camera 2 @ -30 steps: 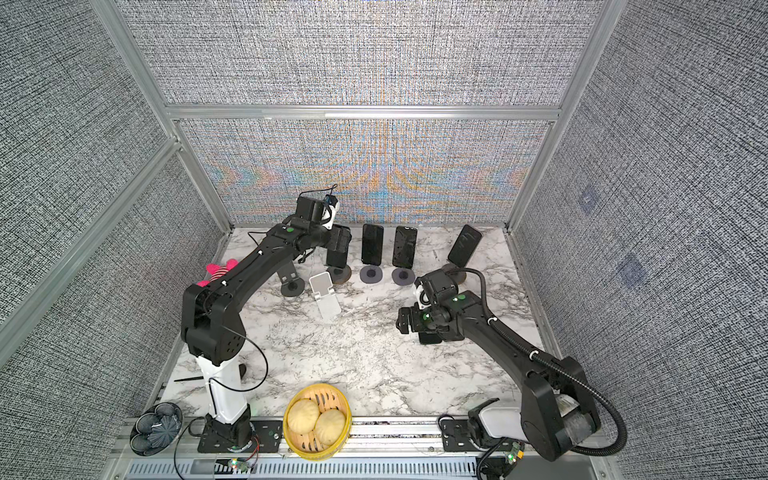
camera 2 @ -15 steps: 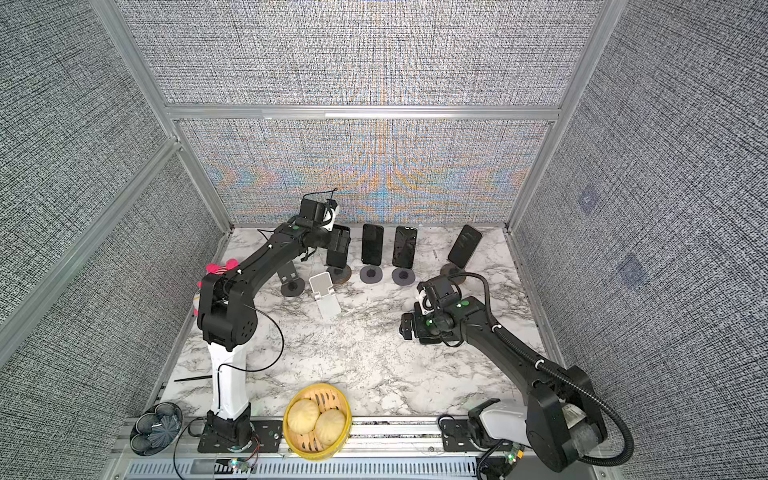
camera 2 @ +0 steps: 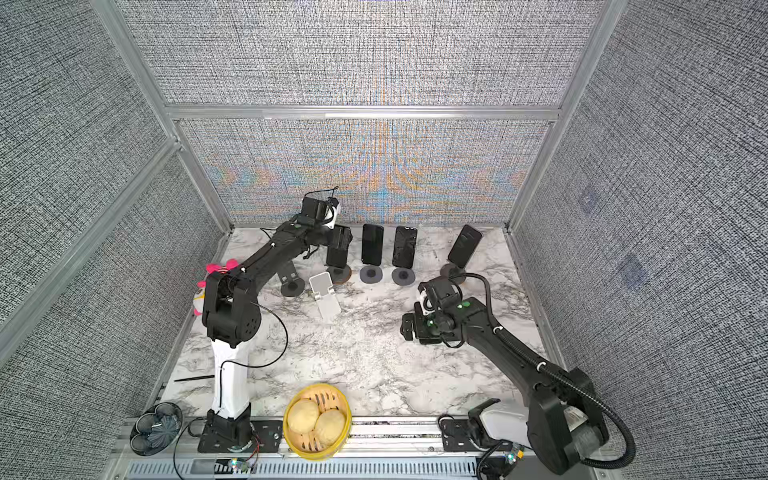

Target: Remove the phone from the phone stand

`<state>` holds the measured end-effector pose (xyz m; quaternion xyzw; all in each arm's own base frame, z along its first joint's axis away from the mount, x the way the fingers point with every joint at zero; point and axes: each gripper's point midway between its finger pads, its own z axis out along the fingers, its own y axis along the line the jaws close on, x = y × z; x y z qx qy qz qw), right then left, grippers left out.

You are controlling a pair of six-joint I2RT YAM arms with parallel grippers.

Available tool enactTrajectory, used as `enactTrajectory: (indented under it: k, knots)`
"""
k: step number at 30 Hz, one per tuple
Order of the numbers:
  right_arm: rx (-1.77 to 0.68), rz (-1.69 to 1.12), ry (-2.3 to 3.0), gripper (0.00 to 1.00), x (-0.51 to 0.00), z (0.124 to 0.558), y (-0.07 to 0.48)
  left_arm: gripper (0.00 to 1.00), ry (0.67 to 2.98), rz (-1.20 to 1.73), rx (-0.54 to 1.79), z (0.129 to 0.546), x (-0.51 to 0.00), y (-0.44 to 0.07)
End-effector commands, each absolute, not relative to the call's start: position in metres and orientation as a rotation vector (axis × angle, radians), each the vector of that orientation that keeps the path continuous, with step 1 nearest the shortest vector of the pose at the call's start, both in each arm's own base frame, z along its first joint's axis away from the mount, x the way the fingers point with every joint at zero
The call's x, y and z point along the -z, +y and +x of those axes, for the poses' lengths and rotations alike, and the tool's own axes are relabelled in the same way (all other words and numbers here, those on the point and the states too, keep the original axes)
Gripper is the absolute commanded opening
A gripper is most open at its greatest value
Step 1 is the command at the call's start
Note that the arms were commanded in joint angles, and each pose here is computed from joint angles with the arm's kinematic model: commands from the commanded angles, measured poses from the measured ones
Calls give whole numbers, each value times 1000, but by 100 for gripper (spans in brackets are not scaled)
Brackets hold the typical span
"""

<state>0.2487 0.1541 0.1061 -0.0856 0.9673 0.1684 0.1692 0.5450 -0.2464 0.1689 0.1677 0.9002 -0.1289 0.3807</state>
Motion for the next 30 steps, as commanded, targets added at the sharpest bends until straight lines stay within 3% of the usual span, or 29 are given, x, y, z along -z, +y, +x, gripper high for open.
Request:
enactTrajectory:
  k: [1, 12, 19, 30]
  knots:
    - [-478, -251, 2755, 99, -105, 246, 154, 90, 2294, 423, 329, 548, -169, -246]
    - [-473, -259, 2753, 99, -107, 247, 154, 70, 2296, 422, 342, 549, -171, -248]
    - [-473, -256, 2749, 99, -109, 247, 154, 68, 2300, 418, 350, 547, -175, -249]
    - [-563, -261, 2686, 99, -123, 252, 160, 65, 2260, 413, 393, 530, -223, -246]
